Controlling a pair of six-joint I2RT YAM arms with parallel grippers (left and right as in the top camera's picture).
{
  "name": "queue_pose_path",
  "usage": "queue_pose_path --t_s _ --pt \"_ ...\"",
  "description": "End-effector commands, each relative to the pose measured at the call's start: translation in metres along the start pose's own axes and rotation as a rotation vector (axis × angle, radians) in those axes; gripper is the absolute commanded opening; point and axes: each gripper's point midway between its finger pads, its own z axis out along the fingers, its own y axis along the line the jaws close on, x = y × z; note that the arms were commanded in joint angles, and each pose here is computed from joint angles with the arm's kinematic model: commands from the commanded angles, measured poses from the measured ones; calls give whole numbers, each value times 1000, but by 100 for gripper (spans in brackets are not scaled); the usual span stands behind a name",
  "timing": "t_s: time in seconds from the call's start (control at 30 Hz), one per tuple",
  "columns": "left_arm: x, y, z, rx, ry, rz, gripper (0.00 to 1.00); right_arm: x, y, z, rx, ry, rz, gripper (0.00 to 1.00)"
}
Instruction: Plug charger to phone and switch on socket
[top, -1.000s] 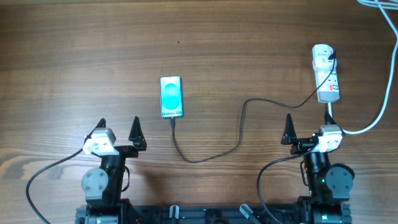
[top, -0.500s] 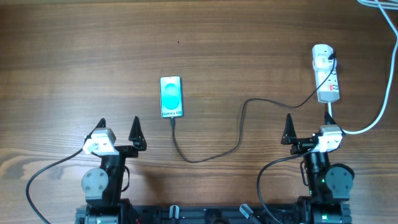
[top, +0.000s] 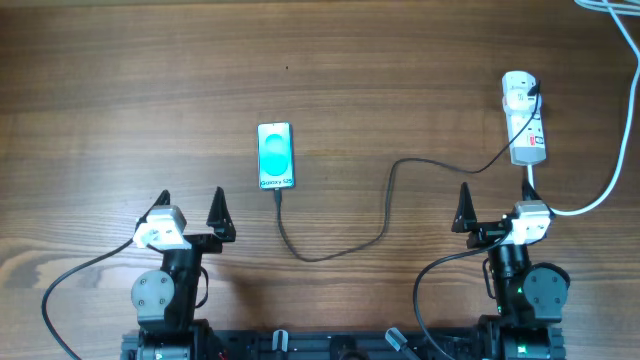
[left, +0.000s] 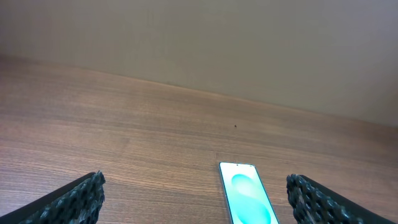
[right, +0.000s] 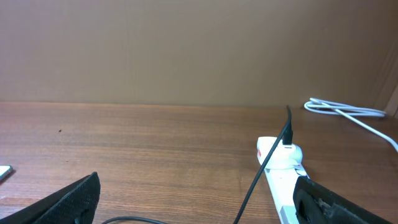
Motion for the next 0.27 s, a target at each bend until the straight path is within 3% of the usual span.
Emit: queue_pose_path --t_s 0.0,0.23 --pt "1 3 0 -15 -4 8 100 -3 -1 -1 11 -13 13 100" --pt "1 3 0 -15 -4 8 100 -3 -1 -1 11 -13 13 100"
